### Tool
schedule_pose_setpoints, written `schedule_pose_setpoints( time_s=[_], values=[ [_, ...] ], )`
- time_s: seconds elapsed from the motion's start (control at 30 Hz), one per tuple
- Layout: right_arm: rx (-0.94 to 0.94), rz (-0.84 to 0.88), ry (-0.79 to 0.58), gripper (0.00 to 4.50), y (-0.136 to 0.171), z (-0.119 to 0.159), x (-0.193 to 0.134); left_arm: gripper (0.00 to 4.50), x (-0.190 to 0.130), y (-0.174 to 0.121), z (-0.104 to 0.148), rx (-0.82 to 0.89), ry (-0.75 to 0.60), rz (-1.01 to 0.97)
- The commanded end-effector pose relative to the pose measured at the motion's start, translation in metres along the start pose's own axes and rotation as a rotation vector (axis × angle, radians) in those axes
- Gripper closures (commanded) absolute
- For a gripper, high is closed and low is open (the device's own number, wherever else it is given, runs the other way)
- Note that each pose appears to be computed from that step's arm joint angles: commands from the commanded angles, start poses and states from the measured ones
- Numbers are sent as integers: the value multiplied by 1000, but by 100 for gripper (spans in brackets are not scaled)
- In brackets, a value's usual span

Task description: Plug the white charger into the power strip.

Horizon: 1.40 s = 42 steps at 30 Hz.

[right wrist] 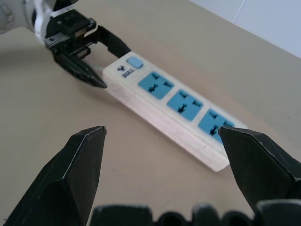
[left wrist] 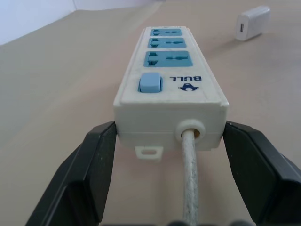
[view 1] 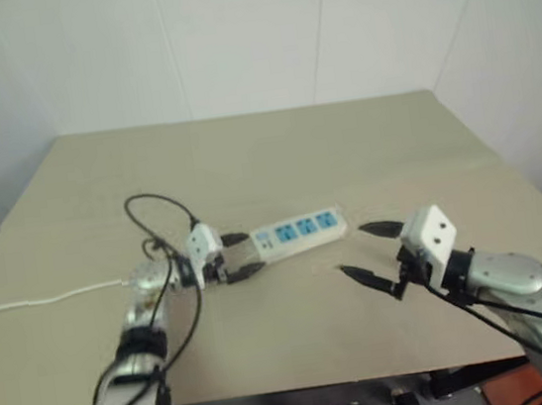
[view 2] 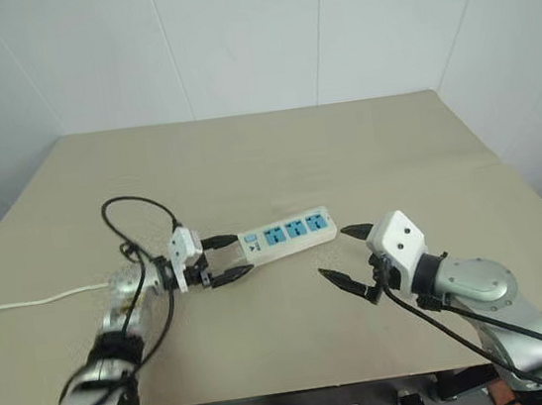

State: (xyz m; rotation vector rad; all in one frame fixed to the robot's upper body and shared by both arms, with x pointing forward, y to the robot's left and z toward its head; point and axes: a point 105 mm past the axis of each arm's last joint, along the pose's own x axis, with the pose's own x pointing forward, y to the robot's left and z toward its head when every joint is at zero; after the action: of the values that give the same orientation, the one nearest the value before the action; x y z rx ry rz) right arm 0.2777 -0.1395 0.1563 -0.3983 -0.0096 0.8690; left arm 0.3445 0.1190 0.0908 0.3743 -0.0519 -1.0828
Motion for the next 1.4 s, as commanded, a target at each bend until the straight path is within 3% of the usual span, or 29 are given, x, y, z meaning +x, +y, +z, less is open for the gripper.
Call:
schedule_pose_setpoints(
  time_s=[0.03, 0.27, 0.4, 0.53, 0.97, 1.13, 1.4],
  values=[
    [-43, 21, -53, 0, -1, 10, 6, 121, -1, -5, 26, -5, -36, 128],
    [-56, 50, -61, 0, -5, 7, 14, 121, -5, -23, 23, -173, 34, 307],
    [-59, 59, -67, 0, -4, 7, 17, 121, -4, -30, 17, -253, 39, 308],
    [-58, 56, -63, 0, -3, 3, 17, 1, -7, -41, 22, -303, -41, 234],
    [-66, 37, -52, 0, -7, 1, 15, 1, -29, -36, 19, -213, -182, 168],
    [-71, 26, -45, 0, -8, 0, 11, 1, -32, -14, 21, -151, -278, 247],
    [-70, -4, -30, 0, -5, -1, 3, 1, -27, -15, 15, -204, -340, 164]
  ],
)
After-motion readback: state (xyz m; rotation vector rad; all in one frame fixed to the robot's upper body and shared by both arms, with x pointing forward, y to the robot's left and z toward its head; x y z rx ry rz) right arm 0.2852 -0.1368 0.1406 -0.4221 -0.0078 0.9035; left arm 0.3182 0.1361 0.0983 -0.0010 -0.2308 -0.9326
